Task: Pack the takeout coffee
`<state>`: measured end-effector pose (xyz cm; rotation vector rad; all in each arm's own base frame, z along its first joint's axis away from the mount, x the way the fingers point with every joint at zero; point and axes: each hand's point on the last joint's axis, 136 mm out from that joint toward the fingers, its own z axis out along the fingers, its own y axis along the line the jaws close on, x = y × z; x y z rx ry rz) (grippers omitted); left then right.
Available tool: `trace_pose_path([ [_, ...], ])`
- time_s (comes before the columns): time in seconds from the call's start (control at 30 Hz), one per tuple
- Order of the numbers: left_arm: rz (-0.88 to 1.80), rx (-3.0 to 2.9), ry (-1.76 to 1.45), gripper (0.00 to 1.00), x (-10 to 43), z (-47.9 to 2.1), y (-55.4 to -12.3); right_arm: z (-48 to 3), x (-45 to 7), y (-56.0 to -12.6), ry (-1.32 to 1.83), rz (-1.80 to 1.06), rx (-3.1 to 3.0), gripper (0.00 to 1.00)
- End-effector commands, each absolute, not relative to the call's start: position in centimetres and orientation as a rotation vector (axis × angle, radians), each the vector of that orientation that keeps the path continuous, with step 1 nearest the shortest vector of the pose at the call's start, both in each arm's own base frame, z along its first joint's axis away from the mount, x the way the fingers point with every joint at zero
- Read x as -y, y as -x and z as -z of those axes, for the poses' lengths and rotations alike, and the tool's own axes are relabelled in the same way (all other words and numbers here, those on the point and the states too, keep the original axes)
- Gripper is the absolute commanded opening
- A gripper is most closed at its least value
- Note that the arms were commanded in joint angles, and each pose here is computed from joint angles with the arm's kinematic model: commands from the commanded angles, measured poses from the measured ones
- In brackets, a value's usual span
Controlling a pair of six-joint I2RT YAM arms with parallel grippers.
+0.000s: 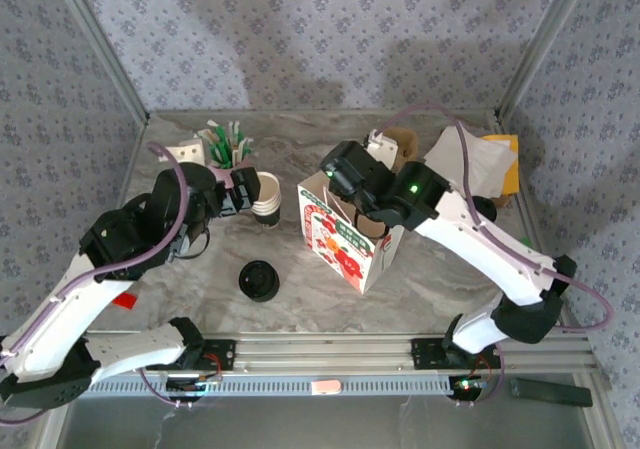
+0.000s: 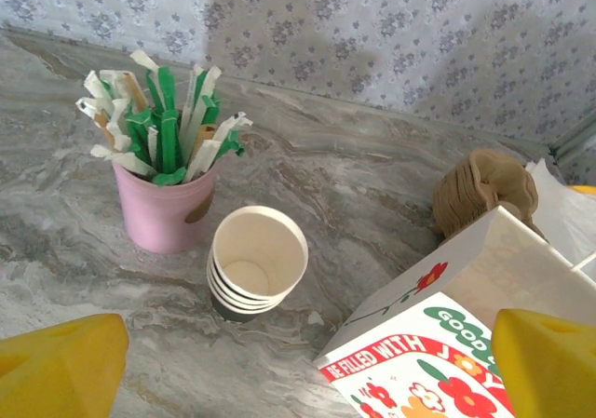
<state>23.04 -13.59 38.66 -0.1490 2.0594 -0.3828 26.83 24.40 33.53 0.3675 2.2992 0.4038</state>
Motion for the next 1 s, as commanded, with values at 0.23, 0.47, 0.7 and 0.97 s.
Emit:
trace_pose_path([
  [0.23, 0.426, -2.1, -0.003, 1.0, 16.0, -39.9, -23.0, -37.2, -23.6, -24.2, 0.049, -0.491, -2.256, 0.52],
  [0.47, 0.415, -2.128, -0.033, 1.0, 17.1, -39.8, -23.6, -36.8, -22.3, -22.1, 0.258, -0.5, -2.27, 0.52],
  [0.7, 0.392, -2.132, -0.049, 1.0, 17.6, -40.3, -24.1, -37.0, -22.9, -21.6, 0.395, -0.498, -2.274, 0.52],
  [0.97, 0.386, -2.141, -0.046, 1.0, 18.0, -40.1, -24.5, -36.8, -23.1, -21.6, 0.461, -0.468, -2.278, 0.52],
])
